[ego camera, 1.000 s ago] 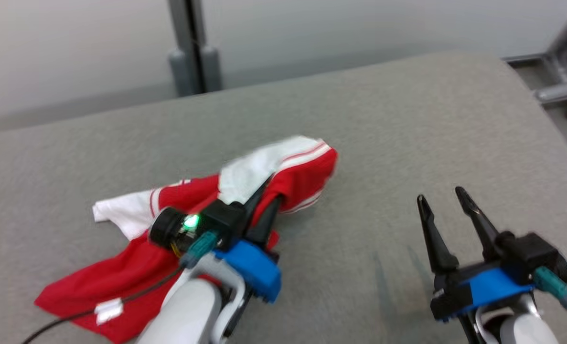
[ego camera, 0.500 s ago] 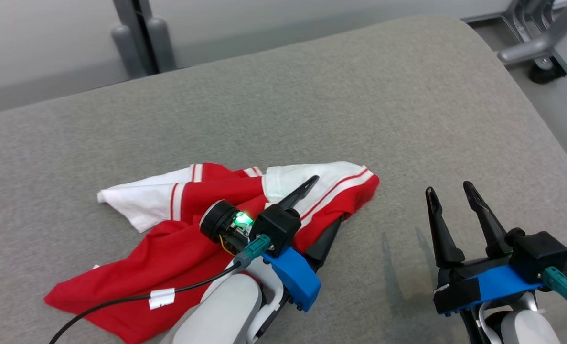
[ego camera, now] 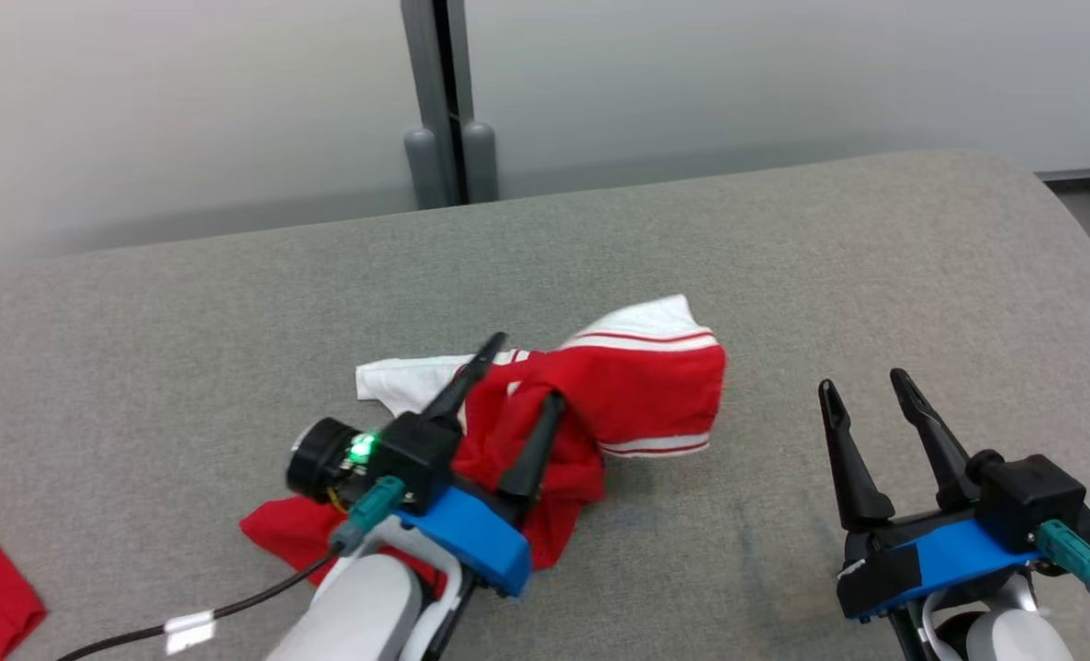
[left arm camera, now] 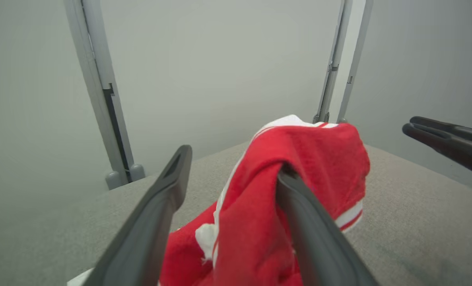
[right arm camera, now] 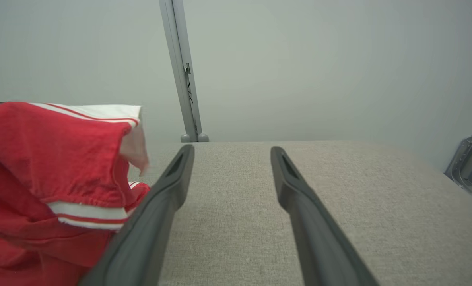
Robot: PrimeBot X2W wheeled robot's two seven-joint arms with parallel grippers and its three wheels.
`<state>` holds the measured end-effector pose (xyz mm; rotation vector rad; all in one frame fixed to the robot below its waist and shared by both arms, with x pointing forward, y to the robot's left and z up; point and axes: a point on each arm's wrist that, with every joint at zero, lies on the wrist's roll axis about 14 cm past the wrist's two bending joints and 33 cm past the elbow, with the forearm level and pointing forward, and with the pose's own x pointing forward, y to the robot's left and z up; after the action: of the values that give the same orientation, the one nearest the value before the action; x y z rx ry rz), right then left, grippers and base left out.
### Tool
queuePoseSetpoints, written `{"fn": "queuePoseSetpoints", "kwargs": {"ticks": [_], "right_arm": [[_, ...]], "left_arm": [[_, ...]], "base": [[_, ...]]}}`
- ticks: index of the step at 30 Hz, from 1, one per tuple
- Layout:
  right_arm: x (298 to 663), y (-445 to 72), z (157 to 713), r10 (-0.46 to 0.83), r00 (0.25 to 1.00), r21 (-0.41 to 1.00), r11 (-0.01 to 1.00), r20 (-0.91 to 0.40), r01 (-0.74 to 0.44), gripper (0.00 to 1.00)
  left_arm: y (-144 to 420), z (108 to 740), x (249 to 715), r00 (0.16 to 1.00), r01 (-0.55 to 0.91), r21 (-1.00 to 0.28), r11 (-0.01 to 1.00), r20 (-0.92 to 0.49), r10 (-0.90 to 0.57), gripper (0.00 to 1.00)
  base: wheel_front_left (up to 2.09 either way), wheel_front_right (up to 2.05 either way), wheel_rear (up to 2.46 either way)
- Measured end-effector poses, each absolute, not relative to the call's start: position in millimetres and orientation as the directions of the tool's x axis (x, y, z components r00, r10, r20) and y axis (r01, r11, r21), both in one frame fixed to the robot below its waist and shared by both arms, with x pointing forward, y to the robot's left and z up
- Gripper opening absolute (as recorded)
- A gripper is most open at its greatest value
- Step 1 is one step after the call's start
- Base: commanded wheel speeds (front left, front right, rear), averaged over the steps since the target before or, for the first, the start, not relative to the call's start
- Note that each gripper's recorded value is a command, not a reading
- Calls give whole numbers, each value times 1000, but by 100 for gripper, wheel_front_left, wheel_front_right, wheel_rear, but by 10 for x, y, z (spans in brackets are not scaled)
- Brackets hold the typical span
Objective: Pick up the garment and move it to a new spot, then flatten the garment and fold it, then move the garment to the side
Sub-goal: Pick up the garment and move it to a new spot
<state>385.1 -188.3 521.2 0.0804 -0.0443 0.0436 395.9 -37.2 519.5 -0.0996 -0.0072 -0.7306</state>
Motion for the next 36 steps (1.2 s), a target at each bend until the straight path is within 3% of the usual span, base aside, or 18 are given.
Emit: {"fn": "queuePoseSetpoints", "kwargs": {"ticks": [6, 11, 17, 36], "right_arm": [[3866, -1722, 5254, 89, 995, 82, 992, 48, -93, 100], [3864, -1658, 5262, 108, 993, 80, 990, 45, -112, 100], [3821, -1641, 5295, 114, 992, 77, 990, 47, -117, 100], [3599, -1684, 5382, 103, 993, 62, 992, 52, -106, 100]], "left_arm": [[425, 5163, 4080, 891, 454, -96, 886, 21, -454, 100], [909, 5006, 4032, 947, 313, -116, 943, -30, -318, 100], [1133, 4936, 3893, 965, 251, -136, 958, -37, -258, 100], [1324, 4993, 3510, 967, 241, -127, 962, -56, -249, 100]], "base": [[0, 0, 0], [0, 0, 0], [0, 0, 0], [0, 0, 0]]}}
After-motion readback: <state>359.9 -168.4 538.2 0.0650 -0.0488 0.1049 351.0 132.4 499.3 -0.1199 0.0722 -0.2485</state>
